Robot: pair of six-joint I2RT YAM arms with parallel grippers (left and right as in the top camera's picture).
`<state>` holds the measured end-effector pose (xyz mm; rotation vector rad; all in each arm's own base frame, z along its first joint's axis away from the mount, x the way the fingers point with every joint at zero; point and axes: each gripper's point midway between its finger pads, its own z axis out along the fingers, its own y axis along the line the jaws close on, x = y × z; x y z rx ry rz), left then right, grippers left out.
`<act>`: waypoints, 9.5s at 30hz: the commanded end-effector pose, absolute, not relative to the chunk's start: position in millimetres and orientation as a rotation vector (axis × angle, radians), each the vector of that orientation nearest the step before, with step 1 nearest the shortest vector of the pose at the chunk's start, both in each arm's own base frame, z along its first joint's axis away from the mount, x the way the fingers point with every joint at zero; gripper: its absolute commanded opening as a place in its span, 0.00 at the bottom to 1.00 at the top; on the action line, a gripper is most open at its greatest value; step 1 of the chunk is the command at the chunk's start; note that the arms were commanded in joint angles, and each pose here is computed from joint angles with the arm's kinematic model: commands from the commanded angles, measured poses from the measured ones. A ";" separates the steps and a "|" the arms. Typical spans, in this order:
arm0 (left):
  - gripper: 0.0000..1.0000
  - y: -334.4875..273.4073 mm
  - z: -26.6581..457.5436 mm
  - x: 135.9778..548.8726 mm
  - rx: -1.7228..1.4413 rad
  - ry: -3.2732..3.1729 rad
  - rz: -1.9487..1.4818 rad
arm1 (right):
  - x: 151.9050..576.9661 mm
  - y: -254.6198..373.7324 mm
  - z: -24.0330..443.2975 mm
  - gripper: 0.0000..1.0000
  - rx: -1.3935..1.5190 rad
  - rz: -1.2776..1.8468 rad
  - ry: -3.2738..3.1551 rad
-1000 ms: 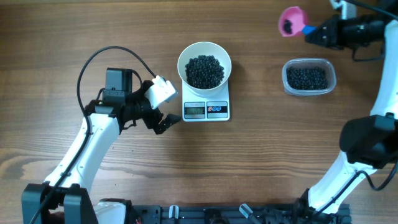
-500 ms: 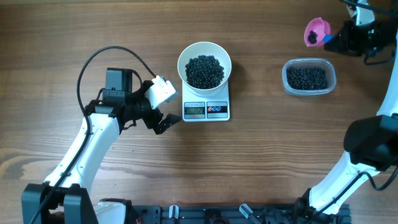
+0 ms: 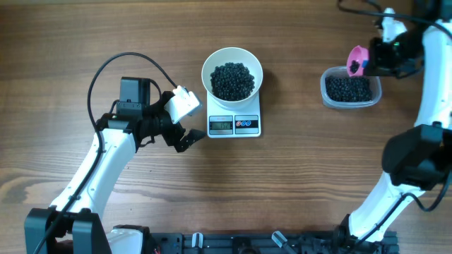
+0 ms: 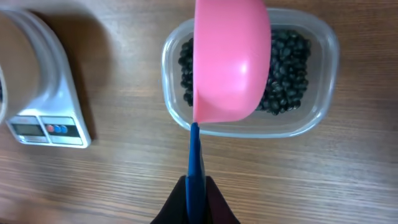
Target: Scoop item into bowl and weigh 150g on scale
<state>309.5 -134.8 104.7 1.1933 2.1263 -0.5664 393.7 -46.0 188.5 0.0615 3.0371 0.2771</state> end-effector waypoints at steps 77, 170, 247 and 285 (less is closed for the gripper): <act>1.00 -138.1 100.8 305.2 1.194 2.128 -0.604 | 423.6 227.3 119.6 0.04 -0.920 0.050 2.789; 1.00 -138.1 100.8 305.2 1.194 2.128 -0.604 | 363.0 -27.4 161.9 0.04 0.105 -0.688 2.996; 1.00 -138.1 100.8 305.2 1.194 2.128 -0.604 | 293.1 -13.6 337.4 1.00 0.400 0.238 2.469; 1.00 -138.1 100.8 305.2 1.194 2.128 -0.604 | 248.9 -8.1 211.5 1.00 -0.078 -0.058 1.489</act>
